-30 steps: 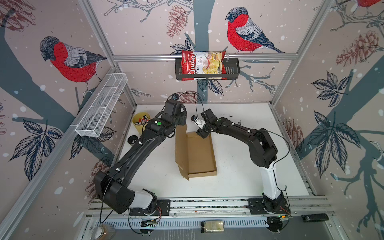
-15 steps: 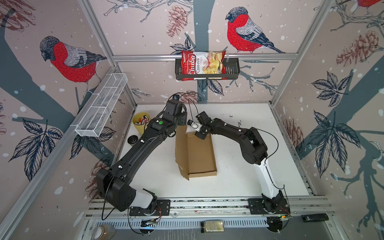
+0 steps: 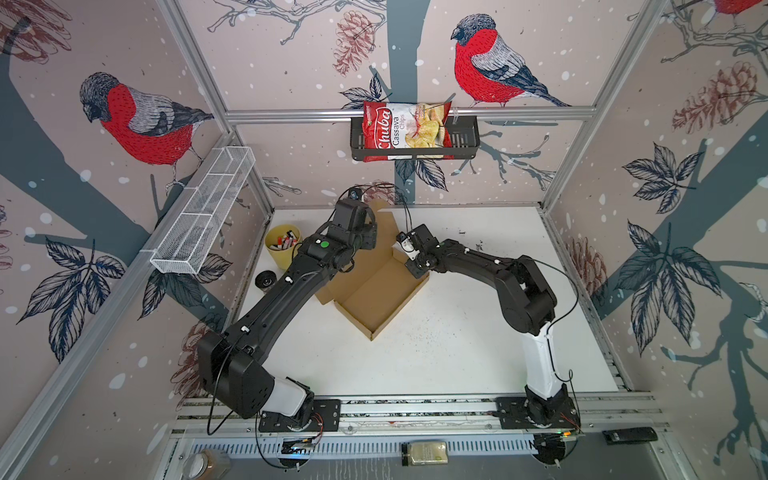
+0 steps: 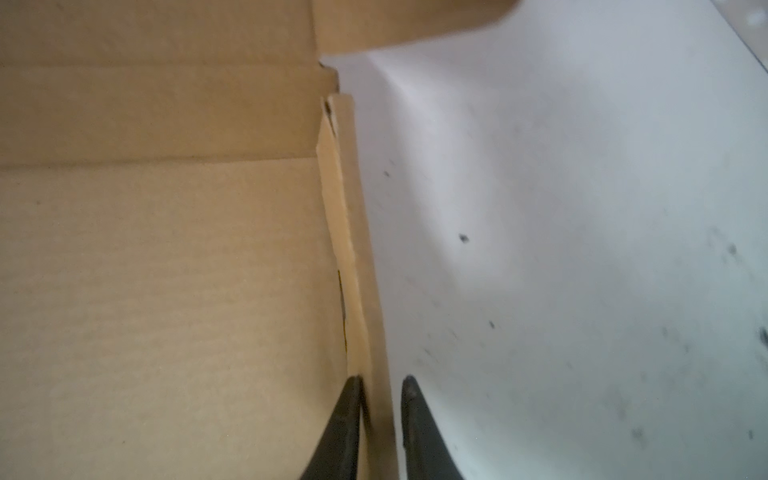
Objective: Fold the paper box
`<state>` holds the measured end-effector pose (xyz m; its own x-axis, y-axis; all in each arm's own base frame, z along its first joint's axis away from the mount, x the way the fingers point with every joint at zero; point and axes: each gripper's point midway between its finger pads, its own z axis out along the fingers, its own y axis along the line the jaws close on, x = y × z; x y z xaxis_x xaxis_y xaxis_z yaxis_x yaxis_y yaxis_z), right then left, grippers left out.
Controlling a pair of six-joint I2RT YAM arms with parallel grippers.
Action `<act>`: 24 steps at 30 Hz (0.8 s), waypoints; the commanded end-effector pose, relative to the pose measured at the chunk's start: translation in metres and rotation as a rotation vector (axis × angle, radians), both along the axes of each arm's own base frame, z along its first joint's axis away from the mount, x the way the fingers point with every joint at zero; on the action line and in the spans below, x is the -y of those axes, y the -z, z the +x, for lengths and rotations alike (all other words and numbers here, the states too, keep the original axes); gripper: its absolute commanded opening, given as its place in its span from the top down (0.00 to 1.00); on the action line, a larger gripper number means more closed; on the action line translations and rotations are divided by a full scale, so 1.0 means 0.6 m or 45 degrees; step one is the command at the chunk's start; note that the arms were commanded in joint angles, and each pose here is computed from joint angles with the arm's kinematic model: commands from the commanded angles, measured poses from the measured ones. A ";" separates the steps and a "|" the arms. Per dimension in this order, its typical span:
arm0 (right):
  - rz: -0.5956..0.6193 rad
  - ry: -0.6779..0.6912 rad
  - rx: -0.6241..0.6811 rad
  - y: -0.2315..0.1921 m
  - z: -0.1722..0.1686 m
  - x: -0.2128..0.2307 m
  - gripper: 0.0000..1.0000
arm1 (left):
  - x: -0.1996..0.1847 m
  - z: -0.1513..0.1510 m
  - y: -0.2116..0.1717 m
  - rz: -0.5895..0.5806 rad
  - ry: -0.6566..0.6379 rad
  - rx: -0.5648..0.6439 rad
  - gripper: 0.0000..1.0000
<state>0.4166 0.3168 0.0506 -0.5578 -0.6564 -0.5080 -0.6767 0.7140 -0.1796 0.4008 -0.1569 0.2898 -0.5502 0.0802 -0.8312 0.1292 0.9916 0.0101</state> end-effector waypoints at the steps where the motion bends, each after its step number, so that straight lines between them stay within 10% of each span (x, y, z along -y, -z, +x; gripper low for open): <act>1: 0.047 0.218 0.009 0.000 -0.002 0.037 0.80 | 0.003 0.007 -0.015 -0.013 0.008 0.044 0.31; 24: 0.183 0.924 -0.153 0.043 -0.115 0.215 0.79 | -0.012 -0.013 -0.007 -0.083 -0.028 0.101 0.30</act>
